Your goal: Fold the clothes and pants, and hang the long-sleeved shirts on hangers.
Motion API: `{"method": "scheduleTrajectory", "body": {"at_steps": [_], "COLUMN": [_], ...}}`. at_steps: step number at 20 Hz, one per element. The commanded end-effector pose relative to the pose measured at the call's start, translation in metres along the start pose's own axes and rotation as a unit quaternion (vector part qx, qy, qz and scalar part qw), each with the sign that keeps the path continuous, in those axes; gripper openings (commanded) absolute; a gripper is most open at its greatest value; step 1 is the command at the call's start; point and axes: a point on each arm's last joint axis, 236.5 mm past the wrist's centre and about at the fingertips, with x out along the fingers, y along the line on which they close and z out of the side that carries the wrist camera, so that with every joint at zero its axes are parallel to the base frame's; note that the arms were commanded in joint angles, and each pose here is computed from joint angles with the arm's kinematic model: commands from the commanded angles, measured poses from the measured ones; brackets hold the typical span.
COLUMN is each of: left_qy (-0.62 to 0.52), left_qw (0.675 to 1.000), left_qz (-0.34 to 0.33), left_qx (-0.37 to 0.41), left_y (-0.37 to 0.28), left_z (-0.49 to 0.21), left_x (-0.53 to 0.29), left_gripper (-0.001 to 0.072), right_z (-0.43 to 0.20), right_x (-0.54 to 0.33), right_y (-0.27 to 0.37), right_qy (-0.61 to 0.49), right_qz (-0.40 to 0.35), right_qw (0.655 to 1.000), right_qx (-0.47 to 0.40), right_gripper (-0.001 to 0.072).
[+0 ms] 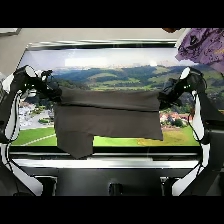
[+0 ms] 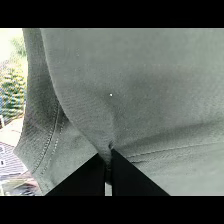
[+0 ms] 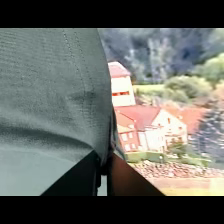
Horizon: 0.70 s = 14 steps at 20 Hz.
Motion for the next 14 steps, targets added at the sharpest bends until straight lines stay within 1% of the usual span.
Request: {"method": "scheduleTrajectory", "body": {"at_steps": [1, 2, 3, 4, 5, 6, 7, 8, 10, 12, 14], "left_qy": [-0.002, -0.007, -0.011, -0.014, -0.017, -0.020, -0.026, -0.039, -0.076, -0.113, -0.141], "left_qw": [1.000, 1.000, 1.000, 1.000, 1.000, 1.000, 0.999, 0.999, 0.996, 0.992, 0.985], "left_qz": [0.000, 0.000, 0.000, 0.001, 0.001, 0.001, 0.001, 0.002, 0.005, -0.002, -0.030], "left_qx": [0.000, -0.001, -0.003, -0.007, -0.014, -0.020, -0.025, -0.026, -0.037, -0.061, -0.096], "left_y": [0.001, 0.001, 0.001, 0.001, 0.001, 0.002, 0.002, 0.004, 0.016, 0.031, 0.045], "left_z": [0.001, 0.004, 0.005, 0.007, 0.008, 0.008, 0.009, 0.011, 0.012, 0.004, -0.018], "left_x": [0.001, 0.001, 0.000, 0.000, 0.000, -0.003, -0.010, -0.021, -0.060, -0.109, -0.147], "left_gripper": [0.0023, 0.0062, 0.0173, 0.0321, 0.0424, 0.0476, 0.0476, 0.0476, 0.0477, 0.0476, 0.0477], "right_z": [-0.004, -0.004, -0.004, -0.003, -0.003, -0.005, -0.010, -0.015, -0.024, -0.026, -0.022], "right_x": [0.003, 0.003, 0.003, 0.003, 0.003, 0.002, 0.002, -0.001, -0.019, -0.053, -0.093], "right_y": [0.004, 0.005, 0.006, 0.008, 0.011, 0.014, 0.016, 0.014, 0.002, -0.017, -0.027], "right_qy": [0.010, 0.010, 0.008, 0.008, 0.008, 0.012, 0.020, 0.028, 0.025, -0.016, -0.087], "right_qz": [0.009, 0.011, 0.013, 0.018, 0.024, 0.031, 0.034, 0.030, 0.004, -0.029, 0.007], "right_qw": [1.000, 1.000, 1.000, 1.000, 1.000, 0.999, 0.999, 0.999, 0.999, 0.999, 0.996], "right_qx": [0.002, 0.002, 0.002, 0.001, 0.001, 0.001, -0.001, -0.005, -0.022, -0.042, -0.033], "right_gripper": [0.0039, 0.0069, 0.0116, 0.0176, 0.0259, 0.0416, 0.0518, 0.0539, 0.0542, 0.0542, 0.0541]}}
